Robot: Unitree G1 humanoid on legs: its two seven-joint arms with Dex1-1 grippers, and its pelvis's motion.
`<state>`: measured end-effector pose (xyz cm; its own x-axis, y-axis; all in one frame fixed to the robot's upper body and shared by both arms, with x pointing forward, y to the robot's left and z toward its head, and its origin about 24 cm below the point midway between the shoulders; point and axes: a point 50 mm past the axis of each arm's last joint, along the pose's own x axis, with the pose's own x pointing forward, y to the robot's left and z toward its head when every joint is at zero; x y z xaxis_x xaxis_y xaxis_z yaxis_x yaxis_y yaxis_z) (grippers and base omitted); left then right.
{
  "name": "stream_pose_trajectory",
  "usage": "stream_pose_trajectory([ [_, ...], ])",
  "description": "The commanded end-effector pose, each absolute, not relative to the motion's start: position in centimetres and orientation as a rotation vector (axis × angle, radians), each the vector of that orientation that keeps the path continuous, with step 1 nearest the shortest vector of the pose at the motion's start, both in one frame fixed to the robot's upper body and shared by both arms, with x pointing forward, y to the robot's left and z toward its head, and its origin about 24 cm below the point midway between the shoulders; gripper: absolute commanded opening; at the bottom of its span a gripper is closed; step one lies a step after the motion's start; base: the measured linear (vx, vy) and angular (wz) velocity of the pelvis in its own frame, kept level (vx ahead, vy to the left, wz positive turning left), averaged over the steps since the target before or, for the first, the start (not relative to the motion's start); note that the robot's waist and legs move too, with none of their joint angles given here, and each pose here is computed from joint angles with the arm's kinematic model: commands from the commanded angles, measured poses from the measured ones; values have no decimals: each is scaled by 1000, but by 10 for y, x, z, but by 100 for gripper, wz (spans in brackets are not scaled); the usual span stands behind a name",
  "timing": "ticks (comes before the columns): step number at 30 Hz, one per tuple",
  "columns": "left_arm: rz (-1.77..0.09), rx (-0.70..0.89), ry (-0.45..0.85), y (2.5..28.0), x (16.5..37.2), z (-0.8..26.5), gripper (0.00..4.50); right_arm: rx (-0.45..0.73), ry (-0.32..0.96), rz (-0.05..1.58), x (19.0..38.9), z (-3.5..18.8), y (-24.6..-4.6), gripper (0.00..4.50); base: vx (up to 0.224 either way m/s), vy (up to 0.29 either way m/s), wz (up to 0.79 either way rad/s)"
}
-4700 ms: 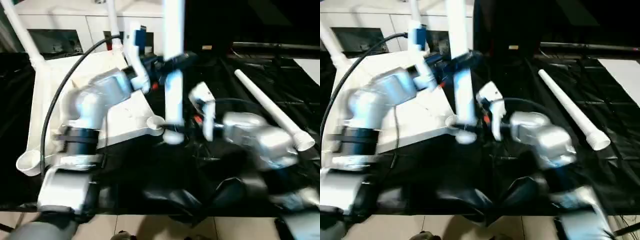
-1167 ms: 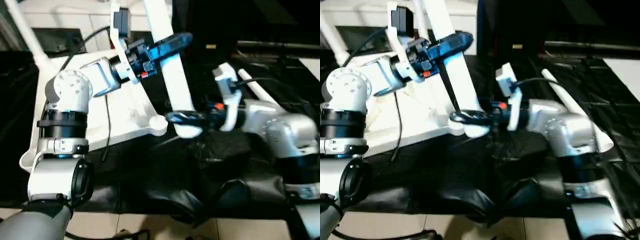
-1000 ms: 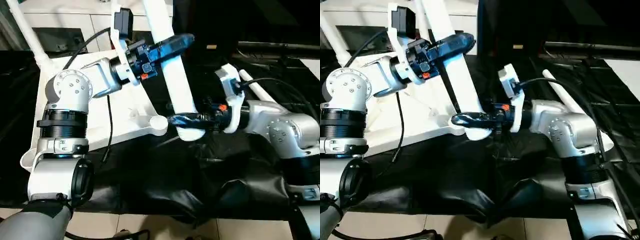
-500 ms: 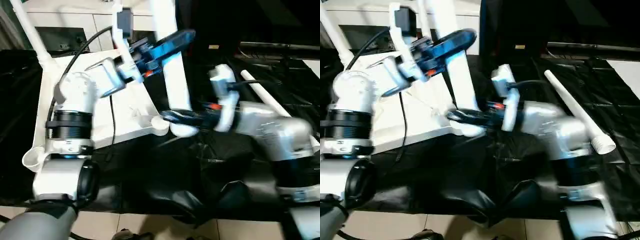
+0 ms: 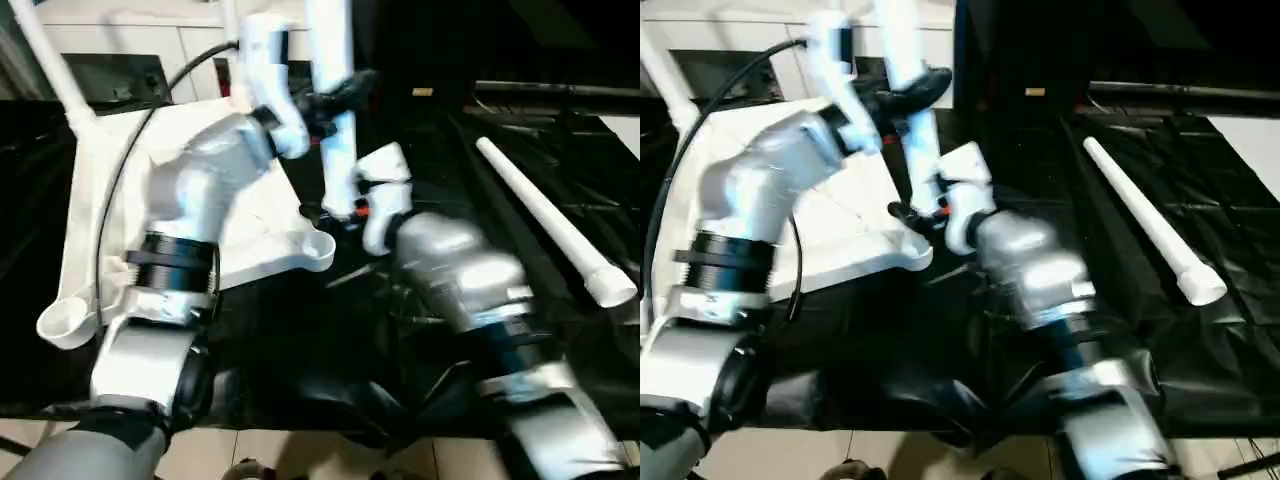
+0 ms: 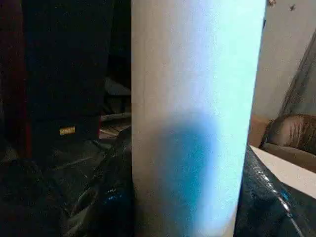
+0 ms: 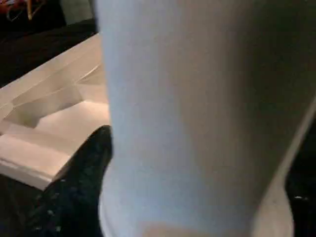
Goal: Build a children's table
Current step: Pick table leg
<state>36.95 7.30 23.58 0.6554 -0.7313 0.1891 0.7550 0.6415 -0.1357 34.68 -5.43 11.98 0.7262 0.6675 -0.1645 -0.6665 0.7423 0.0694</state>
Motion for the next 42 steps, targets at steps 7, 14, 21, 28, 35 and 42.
stream_pose_trajectory([
  [7,-834,-174,-162,73,367,238,184,24,108,818,345,133,-54,276,0,0,0],
  [14,-856,-212,-150,78,367,238,240,26,92,1008,332,137,-58,274,0,0,0],
  [21,-1211,-438,-163,89,352,246,299,94,79,1395,301,150,-71,272,0,0,0],
  [28,-1550,-461,-42,100,328,236,263,68,153,1516,289,146,-85,272,0,0,0],
  [35,-1460,-518,-67,99,338,240,210,80,149,1521,288,147,-86,272,0,0,0],
  [42,-1386,-511,-97,101,346,246,189,53,134,1497,291,148,-86,272,0,0,0],
])
